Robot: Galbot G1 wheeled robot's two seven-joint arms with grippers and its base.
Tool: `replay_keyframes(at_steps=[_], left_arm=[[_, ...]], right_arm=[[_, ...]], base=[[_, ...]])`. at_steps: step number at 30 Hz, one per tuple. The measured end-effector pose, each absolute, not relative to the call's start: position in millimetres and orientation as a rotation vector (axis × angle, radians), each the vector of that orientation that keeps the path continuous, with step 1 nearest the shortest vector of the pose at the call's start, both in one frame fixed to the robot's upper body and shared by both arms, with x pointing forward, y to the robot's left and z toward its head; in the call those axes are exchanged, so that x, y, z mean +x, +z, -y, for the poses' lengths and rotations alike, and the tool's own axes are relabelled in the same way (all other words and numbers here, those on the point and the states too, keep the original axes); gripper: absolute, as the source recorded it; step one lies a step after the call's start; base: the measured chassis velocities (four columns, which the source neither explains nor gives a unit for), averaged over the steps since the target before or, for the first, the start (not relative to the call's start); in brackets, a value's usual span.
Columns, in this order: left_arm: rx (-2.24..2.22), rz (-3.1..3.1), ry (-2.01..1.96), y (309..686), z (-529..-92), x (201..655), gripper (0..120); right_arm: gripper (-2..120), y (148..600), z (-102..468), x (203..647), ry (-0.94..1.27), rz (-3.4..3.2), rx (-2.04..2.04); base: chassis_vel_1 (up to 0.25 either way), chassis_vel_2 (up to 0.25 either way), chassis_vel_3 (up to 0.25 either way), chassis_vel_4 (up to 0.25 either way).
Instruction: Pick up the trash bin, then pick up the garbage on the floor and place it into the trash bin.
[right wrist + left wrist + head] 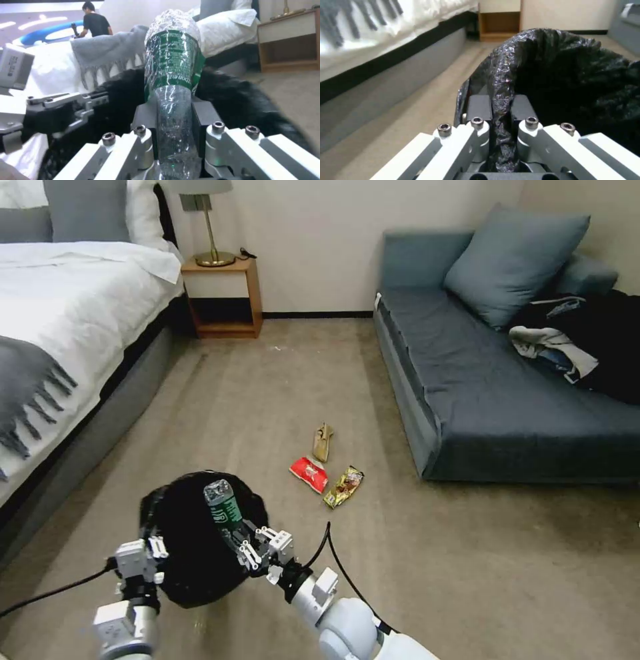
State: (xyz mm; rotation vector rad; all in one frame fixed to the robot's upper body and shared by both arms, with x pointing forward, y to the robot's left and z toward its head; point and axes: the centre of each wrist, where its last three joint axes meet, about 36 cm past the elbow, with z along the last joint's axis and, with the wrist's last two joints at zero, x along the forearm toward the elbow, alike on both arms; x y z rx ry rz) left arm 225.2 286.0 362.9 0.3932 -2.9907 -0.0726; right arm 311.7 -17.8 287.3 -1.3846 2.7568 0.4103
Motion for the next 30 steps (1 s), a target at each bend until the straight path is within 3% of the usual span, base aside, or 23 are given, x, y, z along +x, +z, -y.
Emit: replay_keyframes(at_steps=[5,18,30], left_arm=[[0.373,2.991,-0.078,357.4,-282.2,226.1,7],[0.335,3.003,-0.101,350.3,-280.5,225.6,7],[0.291,3.021,-0.068,348.5,-274.4,227.4,7]], right_arm=[[19,282.3,19.3,314.2,0.389,-2.715,-1.452],[19,286.9,54.1,376.9,0.002,-2.518,-1.666],[22,281.3,35.8,384.8,-0.084,-2.507,-1.678]], base=[[0.0,0.0,0.0,0.0],[0.0,0.0,0.0,0.0],[0.0,0.0,0.0,0.0]])
